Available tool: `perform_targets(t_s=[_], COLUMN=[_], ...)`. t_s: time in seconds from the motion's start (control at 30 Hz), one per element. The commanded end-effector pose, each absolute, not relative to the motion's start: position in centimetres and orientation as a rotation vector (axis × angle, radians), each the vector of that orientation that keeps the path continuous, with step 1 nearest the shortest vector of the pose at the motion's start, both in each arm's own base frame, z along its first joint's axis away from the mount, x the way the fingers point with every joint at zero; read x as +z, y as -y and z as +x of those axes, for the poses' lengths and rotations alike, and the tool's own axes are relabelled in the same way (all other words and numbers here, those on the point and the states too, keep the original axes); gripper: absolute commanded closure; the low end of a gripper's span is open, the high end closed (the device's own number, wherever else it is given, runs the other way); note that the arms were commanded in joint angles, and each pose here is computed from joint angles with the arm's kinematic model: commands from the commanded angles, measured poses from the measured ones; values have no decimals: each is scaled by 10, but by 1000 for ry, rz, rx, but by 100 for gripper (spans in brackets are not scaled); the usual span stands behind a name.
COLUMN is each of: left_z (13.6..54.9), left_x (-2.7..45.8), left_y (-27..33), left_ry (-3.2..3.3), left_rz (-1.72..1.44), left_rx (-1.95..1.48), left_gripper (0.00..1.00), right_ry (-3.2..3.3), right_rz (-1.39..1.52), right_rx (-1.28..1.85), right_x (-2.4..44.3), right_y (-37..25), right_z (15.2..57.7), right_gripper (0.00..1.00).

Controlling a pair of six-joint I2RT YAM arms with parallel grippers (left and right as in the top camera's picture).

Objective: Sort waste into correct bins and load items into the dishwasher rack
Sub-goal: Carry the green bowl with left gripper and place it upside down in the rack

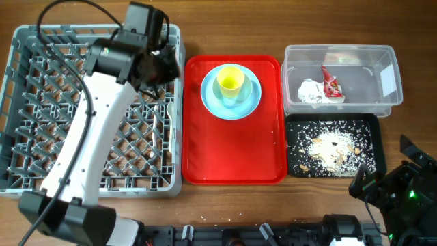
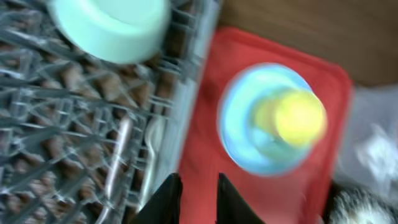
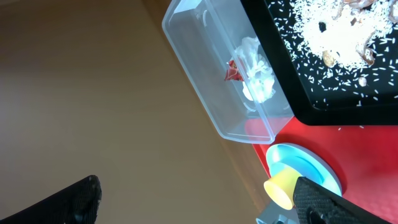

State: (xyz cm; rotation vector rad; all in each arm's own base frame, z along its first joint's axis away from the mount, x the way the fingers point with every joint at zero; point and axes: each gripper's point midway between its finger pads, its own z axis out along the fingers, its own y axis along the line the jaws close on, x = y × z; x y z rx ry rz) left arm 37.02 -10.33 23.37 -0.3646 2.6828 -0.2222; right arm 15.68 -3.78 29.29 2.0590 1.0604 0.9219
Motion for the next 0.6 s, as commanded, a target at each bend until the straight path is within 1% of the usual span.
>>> perform_targets(t_s=[0.0, 0.03, 0.1, 0.13, 0.27, 0.37, 0.43, 0.47, 0.5, 0.57], left_z=[388, 390, 392, 393, 396, 400, 406, 411, 417, 426], left_x=[224, 220, 218, 217, 219, 213, 202, 194, 187, 170], left_y=[52, 43, 31, 25, -4, -12, -11, -11, -11, -11], left_ry=[-2618, -2618, -2615, -2610, -2564, -2566, -2582, -2589, -2594, -2615], left_rz=[-587, -622, -662, -681, -757, -784, -786, -787, -788, -792], left_rx=[-46, -34, -20, -16, 61, 74, 82, 86, 89, 101], left_gripper=[85, 86, 96, 96, 96, 96, 95, 91, 90, 91], right_ry=[-1030, -1030, -1030, -1030, -1030, -1030, -1030, -1030, -1031, -1030], right_rz=[2066, 2066, 2066, 2066, 2065, 2066, 2066, 2066, 2065, 2066], right_rx=[915, 915, 915, 915, 916, 915, 915, 915, 915, 915], right_x=[293, 293, 293, 293, 293, 293, 293, 293, 293, 293], right_y=[41, 41, 41, 41, 41, 41, 41, 41, 41, 41], right_z=[156, 156, 156, 156, 156, 156, 156, 156, 156, 156], right_gripper=[0, 0, 0, 0, 0, 0, 0, 0, 0, 0])
